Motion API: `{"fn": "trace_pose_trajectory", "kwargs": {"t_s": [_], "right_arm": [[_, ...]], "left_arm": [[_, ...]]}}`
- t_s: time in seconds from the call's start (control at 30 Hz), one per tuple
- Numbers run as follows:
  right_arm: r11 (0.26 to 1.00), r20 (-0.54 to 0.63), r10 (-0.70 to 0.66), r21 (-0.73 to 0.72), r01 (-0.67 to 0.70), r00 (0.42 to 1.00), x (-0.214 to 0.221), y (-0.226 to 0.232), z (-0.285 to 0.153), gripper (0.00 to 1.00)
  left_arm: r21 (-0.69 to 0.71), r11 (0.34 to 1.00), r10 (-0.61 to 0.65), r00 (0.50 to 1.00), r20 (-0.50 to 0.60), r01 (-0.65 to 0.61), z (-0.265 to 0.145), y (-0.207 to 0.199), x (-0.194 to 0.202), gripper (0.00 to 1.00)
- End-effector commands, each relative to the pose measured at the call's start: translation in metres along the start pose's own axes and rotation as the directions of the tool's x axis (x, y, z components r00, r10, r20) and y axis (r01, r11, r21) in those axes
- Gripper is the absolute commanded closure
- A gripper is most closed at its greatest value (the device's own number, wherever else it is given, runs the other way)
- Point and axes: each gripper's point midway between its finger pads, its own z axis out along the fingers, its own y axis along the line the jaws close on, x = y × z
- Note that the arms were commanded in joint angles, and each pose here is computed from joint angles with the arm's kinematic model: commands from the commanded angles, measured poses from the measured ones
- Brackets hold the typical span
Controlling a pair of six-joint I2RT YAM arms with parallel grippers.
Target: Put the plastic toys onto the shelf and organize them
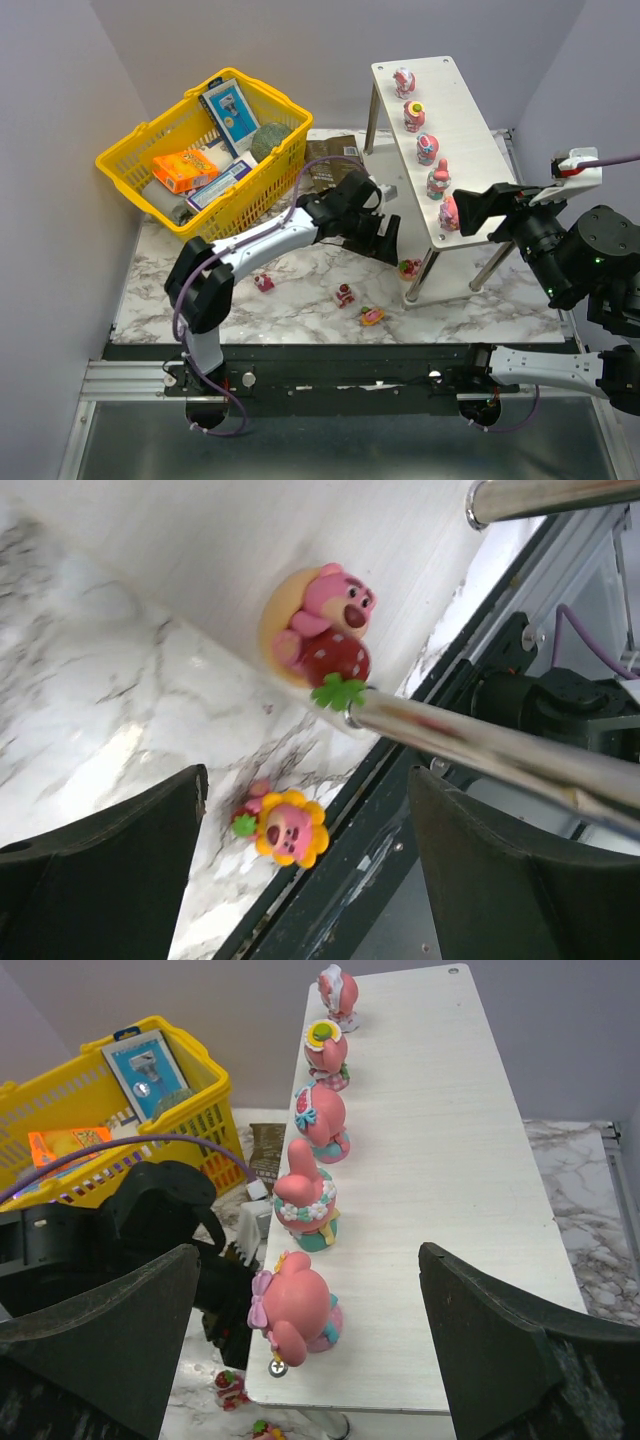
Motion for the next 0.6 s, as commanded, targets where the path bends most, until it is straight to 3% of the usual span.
{"fn": "trace_pose_trajectory", "kwargs": {"t_s": [0.0,0.3,0.57], "right_arm": [[1.0,-0.003,0.019,0.018,-0.019,1.0,0.004,-0.005,-0.001,0.03],[1.0,-0.016,0.014,0.009,-0.013,1.0,0.008,0.0,0.001,0.03],[1.0,-0.024,0.013,0.007,-0.013,1.0,0.012,0.0,0.001,0.03]], "left_arm": [[-0.101,0.994,-0.026,0.994,0.109,0.037,-0.041,0.019,-0.001,0.09],[-0.398,0.882,-0.19,0.964,0.187,0.251,-0.088,0.071,0.054,0.04],[-0.456,0.809,-0.235,0.916,0.325,0.37,-0.066,0.074,0.07,0.09]]}}
